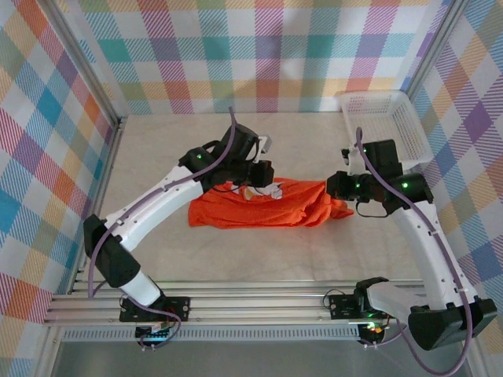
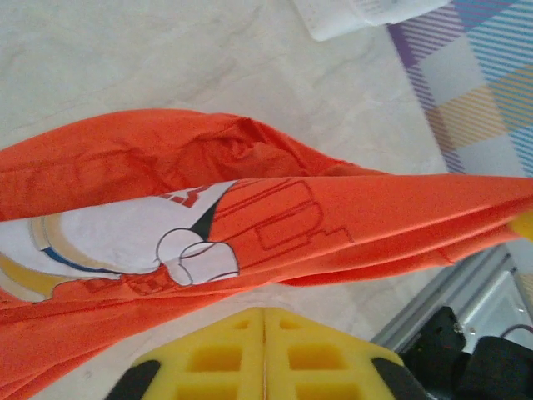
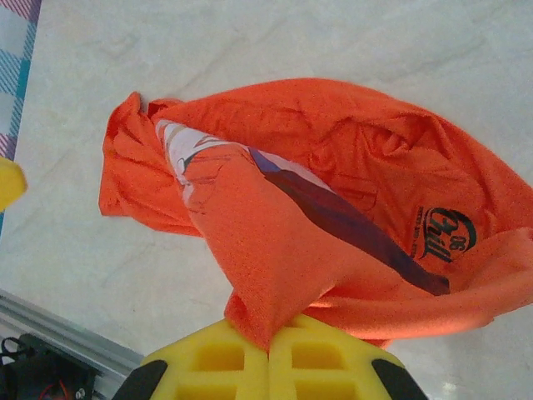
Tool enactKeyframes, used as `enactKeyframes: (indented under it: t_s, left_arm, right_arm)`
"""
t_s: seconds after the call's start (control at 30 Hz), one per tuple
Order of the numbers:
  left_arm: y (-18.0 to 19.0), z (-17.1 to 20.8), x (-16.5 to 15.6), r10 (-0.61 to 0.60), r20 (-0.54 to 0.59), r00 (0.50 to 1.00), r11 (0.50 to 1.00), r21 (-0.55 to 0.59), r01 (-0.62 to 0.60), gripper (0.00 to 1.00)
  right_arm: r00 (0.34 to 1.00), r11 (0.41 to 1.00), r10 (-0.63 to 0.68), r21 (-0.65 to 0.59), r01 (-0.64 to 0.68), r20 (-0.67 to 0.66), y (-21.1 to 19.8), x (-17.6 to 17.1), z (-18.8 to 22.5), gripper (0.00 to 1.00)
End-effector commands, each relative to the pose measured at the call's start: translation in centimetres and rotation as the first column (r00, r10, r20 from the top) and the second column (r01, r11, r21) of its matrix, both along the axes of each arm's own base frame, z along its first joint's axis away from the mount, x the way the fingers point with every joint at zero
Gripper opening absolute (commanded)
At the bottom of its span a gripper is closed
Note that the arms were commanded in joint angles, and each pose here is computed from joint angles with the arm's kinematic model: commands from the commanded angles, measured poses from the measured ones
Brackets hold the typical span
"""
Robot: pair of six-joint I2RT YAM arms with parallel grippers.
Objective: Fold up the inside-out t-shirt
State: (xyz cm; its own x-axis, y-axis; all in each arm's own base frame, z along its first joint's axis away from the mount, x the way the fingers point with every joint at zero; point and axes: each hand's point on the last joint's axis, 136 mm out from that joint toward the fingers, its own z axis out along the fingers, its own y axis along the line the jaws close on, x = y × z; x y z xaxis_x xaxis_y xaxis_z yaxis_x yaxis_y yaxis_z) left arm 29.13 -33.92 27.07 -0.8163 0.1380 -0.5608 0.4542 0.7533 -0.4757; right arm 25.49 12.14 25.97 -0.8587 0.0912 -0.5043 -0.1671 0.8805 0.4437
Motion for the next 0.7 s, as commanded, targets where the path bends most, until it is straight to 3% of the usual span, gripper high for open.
enactKeyframes:
  t_s: [0.0, 0.03, 0.13, 0.37, 0.67]
  left_arm:
    - [-3.7, -1.1, -2.3, -0.146, 0.001, 0.989, 0.983, -0.108, 0.145, 0.40]
    - [-4.8, -1.9, -3.0, -0.187, 0.017, 0.982, 0.976, -0.110, 0.188, 0.50]
    - [-7.0, -4.9, -3.8, -0.249, 0.061, 0.967, 0.962, -0.098, 0.254, 0.59]
    - [-9.9, -9.6, -2.5, -0.231, 0.187, 0.955, 0.954, -0.150, 0.260, 0.66]
    - [-10.2, -11.6, 1.1, -0.087, 0.249, 0.965, 0.988, -0.100, 0.115, 0.68]
  right_arm:
    - [0.998, 1.000, 0.008, 0.000, -0.008, -0.063, 0.2, -0.2, -1.8, 0.00]
    - [0.998, 1.000, -0.001, 0.006, 0.001, -0.061, 0.3, 0.1, -2.0, 0.00]
    - [0.998, 1.000, -0.019, 0.012, 0.019, -0.052, 0.3, 0.9, -2.3, 0.00]
    - [0.999, 1.000, -0.026, 0.014, 0.026, -0.047, 0.3, 1.4, -2.0, 0.00]
    - [0.998, 0.999, -0.007, 0.042, 0.010, -0.064, 0.8, 1.1, -2.3, 0.00]
